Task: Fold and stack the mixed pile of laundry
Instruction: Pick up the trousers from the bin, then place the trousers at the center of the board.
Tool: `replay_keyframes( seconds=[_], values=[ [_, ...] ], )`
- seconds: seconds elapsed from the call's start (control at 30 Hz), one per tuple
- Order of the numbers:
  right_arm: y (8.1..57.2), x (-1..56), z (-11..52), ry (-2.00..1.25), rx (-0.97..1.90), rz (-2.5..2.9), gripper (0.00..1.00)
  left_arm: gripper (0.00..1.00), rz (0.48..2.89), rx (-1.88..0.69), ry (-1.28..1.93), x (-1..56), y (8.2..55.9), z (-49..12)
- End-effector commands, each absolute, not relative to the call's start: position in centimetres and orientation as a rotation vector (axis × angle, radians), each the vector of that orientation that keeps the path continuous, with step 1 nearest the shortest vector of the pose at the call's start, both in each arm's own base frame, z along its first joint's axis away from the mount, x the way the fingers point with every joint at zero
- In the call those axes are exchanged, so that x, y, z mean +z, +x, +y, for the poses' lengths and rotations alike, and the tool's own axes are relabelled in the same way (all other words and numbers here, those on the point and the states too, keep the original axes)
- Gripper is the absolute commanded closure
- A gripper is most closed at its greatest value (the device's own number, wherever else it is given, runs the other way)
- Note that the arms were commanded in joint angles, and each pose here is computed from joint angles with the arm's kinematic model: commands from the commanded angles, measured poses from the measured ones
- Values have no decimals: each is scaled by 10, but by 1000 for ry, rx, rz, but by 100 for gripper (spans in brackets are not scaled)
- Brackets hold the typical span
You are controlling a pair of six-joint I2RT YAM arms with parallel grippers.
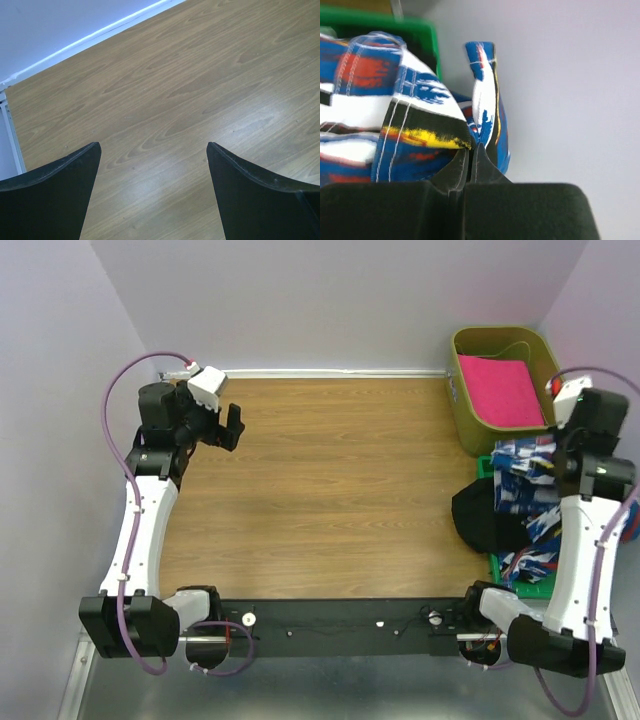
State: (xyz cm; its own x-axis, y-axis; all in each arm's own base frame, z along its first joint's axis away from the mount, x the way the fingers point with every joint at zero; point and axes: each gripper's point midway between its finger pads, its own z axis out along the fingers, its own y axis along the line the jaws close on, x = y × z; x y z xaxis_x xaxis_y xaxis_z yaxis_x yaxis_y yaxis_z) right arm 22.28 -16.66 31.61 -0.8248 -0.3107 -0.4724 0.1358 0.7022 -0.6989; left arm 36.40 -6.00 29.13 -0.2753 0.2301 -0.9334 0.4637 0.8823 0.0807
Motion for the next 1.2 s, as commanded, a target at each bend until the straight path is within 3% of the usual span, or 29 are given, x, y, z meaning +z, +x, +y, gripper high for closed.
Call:
replay_keyframes(
  seconds=[0.0,0.3,0.63,0.7,0.73,0.77,0.83,0.87,0.97,1.03,1.07,1.13,1.17],
  values=[
    [241,420,-140,-60,-817,2021,99,4,1783,-246,468,325,371,-62],
    [283,589,-45,-230,-276,1508,99,4,1741,-266,362,363,379,-58],
    [301,704,64,-441,491,1007,99,4,1729,-358,222,378,379,-40],
    [310,710,84,-394,713,1008,99,5,1738,-367,171,374,379,-24],
    [338,704,91,-357,766,1031,99,5,1736,-388,174,374,377,-22],
    [344,694,128,-407,831,1043,99,5,1746,-382,140,371,378,-9],
    [372,658,165,-382,863,1163,99,5,1762,-392,130,367,377,-3],
    [387,614,212,-451,882,1253,99,6,1772,-385,128,365,378,-1],
    [389,542,295,-588,691,1353,99,5,1794,-327,133,363,374,10],
    [401,457,330,-684,567,1529,77,5,1819,-297,160,357,370,14],
    [408,417,344,-734,522,1619,47,5,1833,-274,182,352,370,17],
    [403,357,341,-797,503,1777,25,5,1877,-229,238,341,366,21],
    [403,337,334,-824,451,1801,9,5,1895,-202,256,334,367,25]
  ],
)
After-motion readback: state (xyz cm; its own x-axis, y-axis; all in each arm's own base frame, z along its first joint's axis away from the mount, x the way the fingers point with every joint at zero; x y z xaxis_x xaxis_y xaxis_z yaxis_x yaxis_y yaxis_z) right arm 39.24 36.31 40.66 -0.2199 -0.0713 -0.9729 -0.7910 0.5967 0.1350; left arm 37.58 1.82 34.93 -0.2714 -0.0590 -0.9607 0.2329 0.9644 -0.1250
